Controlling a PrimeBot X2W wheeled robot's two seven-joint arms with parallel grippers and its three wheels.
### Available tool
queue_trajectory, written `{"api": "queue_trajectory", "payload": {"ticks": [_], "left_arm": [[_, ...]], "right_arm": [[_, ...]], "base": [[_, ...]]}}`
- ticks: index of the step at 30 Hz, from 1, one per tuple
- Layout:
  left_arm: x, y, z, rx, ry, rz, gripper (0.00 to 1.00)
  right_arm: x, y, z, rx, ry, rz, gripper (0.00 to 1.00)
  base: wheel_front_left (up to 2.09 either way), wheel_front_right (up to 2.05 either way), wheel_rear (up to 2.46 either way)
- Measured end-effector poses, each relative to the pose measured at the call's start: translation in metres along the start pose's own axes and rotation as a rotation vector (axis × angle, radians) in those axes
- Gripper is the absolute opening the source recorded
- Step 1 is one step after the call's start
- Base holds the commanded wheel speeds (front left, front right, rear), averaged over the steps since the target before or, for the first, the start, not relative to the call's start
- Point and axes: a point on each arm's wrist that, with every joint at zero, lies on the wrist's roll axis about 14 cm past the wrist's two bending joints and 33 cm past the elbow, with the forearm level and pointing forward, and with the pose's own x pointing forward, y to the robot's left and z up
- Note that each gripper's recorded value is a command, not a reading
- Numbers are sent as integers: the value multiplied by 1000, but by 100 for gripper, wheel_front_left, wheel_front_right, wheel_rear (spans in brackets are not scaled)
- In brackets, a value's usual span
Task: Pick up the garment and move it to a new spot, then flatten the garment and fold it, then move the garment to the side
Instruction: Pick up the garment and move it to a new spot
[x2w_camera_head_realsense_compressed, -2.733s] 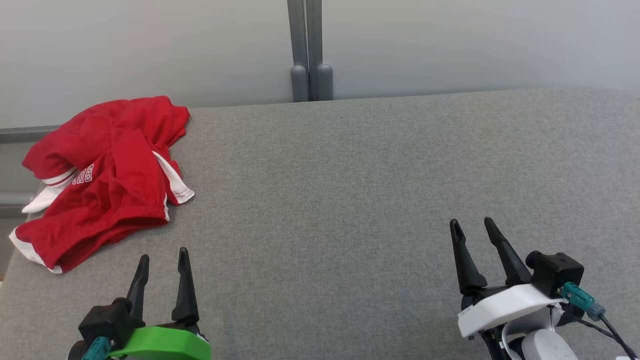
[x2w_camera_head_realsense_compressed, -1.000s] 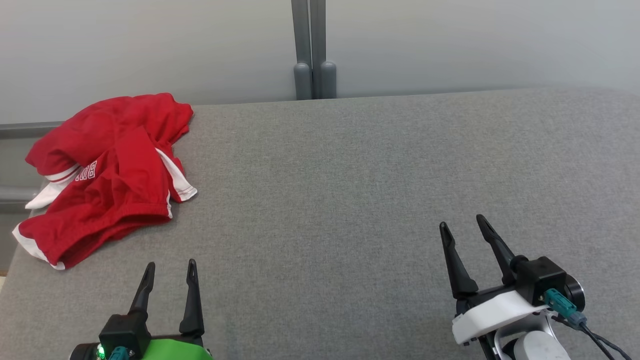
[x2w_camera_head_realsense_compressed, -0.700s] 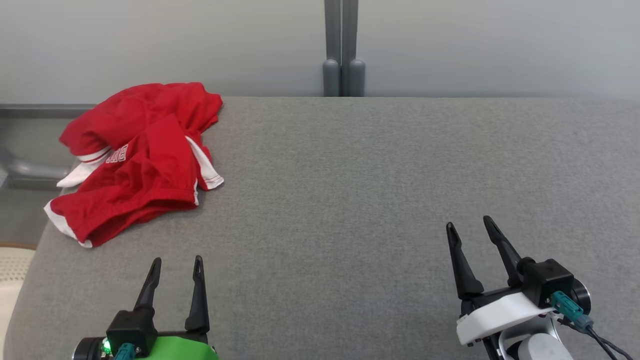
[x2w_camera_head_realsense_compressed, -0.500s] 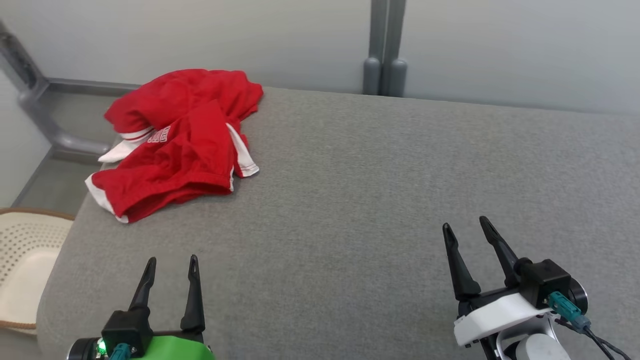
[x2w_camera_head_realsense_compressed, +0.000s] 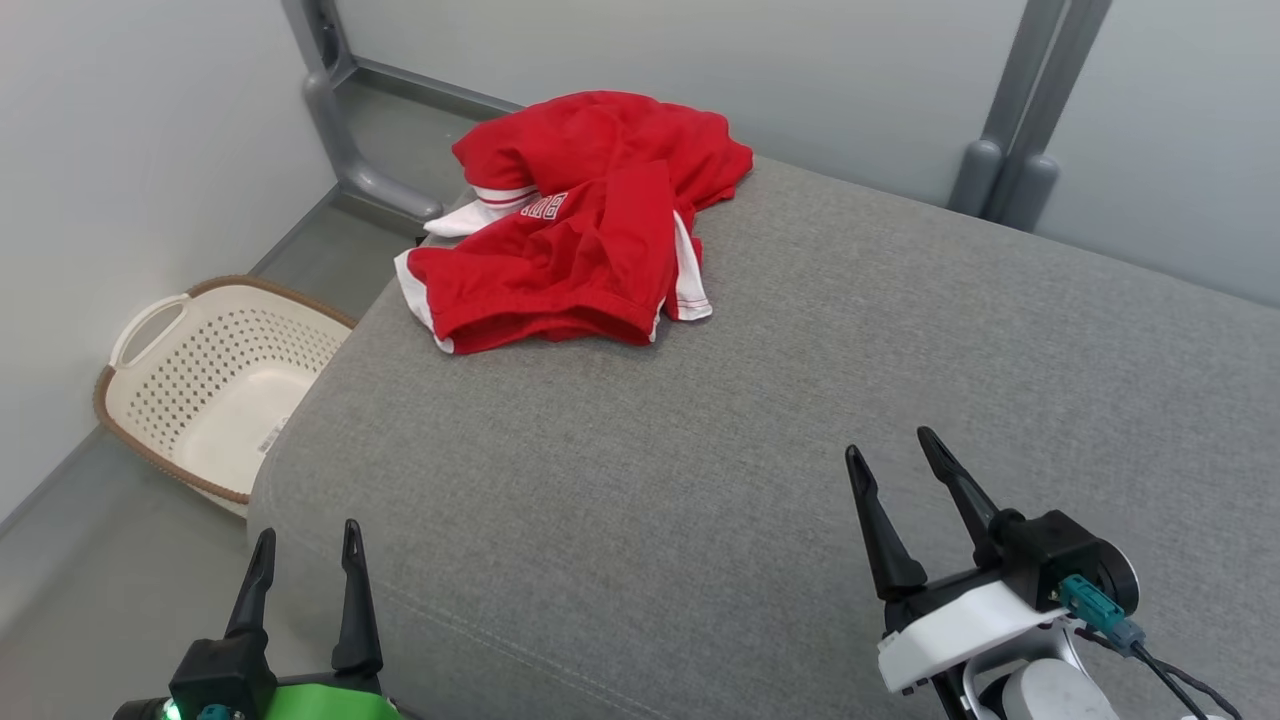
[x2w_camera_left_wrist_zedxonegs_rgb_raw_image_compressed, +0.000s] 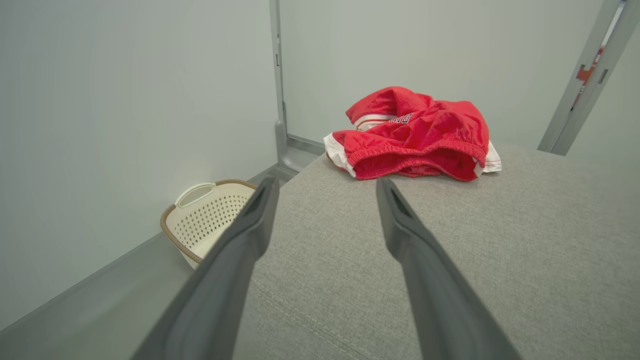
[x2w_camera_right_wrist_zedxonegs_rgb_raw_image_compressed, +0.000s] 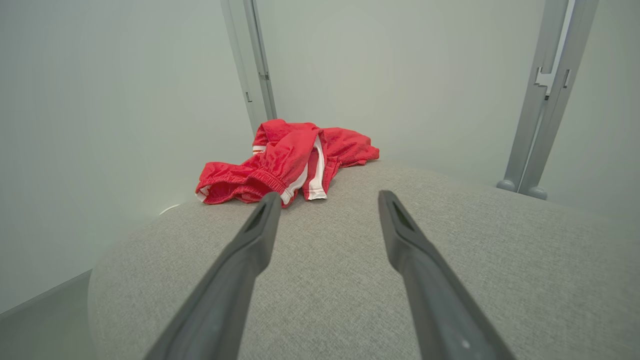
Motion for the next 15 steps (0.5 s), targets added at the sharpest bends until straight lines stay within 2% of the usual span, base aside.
{"api": "queue_trajectory", "payload": {"ticks": [6, 15], "left_arm": [[-9, 17, -1, 11, 9, 60, 100], [7, 12, 0, 73, 14, -8, 100]], "right_arm": [[11, 12, -8, 14, 15, 47, 100], [6, -7, -9, -5, 16, -5, 100]], "base": [[0, 0, 0], [0, 0, 0]]}}
